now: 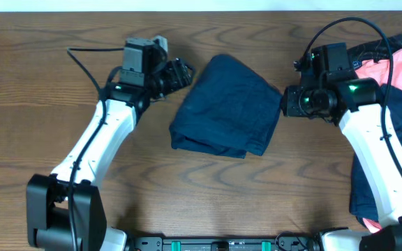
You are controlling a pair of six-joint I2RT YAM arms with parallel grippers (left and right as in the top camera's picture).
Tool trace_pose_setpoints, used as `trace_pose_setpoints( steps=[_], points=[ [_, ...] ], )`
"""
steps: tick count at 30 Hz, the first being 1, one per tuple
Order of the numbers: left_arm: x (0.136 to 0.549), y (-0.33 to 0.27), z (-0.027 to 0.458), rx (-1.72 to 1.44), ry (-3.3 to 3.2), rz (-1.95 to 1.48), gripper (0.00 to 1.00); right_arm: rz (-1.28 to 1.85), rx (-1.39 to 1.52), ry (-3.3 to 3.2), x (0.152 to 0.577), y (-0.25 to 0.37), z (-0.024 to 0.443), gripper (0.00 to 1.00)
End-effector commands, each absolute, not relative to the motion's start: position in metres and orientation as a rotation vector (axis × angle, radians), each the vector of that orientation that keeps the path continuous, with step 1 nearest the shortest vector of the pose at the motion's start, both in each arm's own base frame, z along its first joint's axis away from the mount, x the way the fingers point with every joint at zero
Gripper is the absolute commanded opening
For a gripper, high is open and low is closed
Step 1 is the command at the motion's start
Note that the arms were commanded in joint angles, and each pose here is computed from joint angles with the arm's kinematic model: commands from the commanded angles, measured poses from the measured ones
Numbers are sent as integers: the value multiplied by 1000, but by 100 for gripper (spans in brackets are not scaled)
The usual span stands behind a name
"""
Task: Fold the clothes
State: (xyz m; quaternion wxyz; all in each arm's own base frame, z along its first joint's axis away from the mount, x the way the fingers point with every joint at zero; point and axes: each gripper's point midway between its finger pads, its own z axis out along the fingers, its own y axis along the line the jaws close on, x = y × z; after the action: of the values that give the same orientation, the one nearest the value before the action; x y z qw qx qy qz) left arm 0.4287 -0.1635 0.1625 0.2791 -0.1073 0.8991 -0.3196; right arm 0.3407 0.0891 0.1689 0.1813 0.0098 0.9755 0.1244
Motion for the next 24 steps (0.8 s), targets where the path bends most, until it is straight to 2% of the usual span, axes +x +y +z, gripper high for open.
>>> trace_pose_setpoints(
  steps=[1,8,16,21,23,24],
  points=[
    [443,-149,134,-259,2454,-715,73,430,-62,2793,332,109,162,39],
    [440,-150,65,-257,2605,-676,82,436,-106,2808,327,119,159,40],
    [419,-179,22,-215,2737,-853,81,435,-104,2816,326,119,158,40],
    [406,-202,19,-83,2758,-912,54,435,-104,2816,326,119,158,40],
    [404,-207,19,-44,2758,-911,30,435,-104,2816,326,119,158,40],
    [403,-208,19,-40,2760,-912,15,435,-104,2816,326,119,158,40]
  ],
)
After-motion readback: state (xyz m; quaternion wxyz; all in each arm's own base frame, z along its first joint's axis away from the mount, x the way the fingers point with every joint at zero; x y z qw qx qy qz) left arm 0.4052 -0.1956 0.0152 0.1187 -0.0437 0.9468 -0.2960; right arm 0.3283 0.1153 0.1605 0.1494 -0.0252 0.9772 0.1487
